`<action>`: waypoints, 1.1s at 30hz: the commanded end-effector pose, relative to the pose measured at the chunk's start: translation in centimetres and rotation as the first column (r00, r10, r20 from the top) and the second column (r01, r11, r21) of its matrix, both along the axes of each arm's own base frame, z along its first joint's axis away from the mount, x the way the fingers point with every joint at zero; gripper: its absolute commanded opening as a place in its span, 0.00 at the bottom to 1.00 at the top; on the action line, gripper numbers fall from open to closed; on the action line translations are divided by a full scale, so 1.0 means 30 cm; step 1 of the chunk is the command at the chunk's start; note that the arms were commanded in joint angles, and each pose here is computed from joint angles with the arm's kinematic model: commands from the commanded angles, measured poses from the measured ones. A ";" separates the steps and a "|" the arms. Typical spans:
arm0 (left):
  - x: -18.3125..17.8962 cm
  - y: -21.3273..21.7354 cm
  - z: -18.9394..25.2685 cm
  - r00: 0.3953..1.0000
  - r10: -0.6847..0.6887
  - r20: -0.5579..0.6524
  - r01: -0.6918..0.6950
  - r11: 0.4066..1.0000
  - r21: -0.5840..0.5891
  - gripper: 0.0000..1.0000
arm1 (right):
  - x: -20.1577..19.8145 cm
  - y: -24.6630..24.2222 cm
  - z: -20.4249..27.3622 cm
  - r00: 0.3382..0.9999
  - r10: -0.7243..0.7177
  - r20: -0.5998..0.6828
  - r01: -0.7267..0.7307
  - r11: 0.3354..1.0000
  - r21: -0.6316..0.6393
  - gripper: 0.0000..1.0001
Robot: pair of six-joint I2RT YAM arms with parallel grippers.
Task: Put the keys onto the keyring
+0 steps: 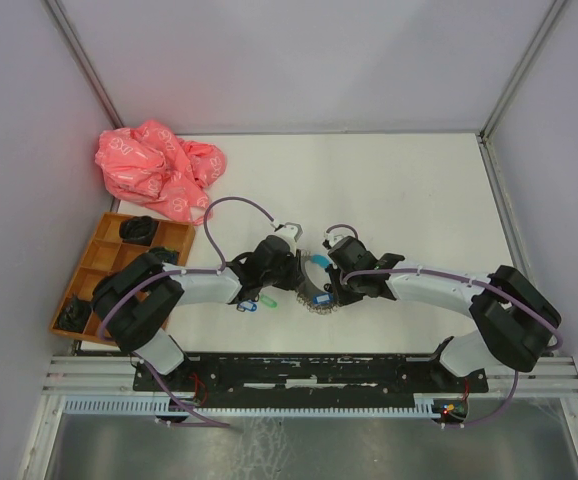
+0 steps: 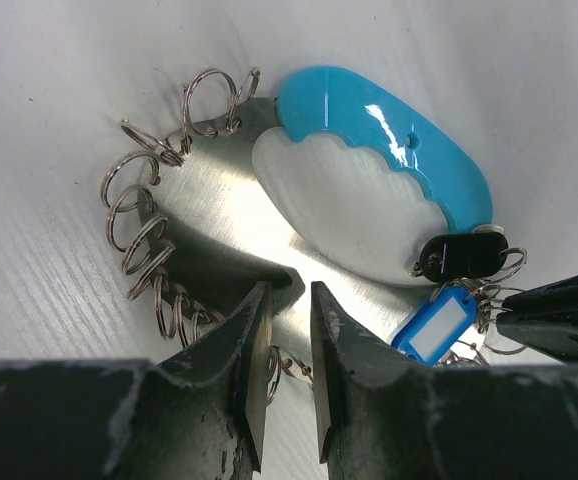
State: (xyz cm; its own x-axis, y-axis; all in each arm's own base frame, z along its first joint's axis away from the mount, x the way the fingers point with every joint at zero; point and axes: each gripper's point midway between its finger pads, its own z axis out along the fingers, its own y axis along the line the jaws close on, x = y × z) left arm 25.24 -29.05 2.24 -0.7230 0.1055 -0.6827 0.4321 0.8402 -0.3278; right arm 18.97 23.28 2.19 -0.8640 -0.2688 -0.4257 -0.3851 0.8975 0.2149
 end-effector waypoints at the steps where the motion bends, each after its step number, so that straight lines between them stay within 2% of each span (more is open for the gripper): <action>1: -0.027 0.034 -0.034 0.999 0.022 -0.040 -0.021 0.999 0.024 0.29 | 0.035 0.036 0.049 0.999 -0.001 0.046 0.000 0.999 0.032 0.18; 6: -0.031 0.034 -0.033 0.999 0.019 -0.039 -0.018 1.000 0.021 0.29 | 0.045 0.033 0.075 0.998 -0.011 0.065 0.009 0.999 0.033 0.22; 20: -0.035 0.038 -0.031 0.999 0.017 -0.037 -0.016 1.000 0.018 0.29 | 0.057 0.026 0.097 0.996 -0.043 0.080 0.040 0.999 0.035 0.22; 33: -0.039 0.041 -0.037 0.999 0.015 -0.040 -0.014 1.000 0.023 0.28 | 0.053 0.011 0.067 0.997 -0.037 0.068 0.037 0.999 0.008 0.16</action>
State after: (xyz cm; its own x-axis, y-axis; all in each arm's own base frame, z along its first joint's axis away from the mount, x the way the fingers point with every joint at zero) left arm 24.92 -28.86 2.22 -0.7224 0.1043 -0.6836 0.4360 0.8361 -0.3331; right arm 19.40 22.87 2.86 -0.8601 -0.2563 -0.4412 -0.3684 0.9101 0.1895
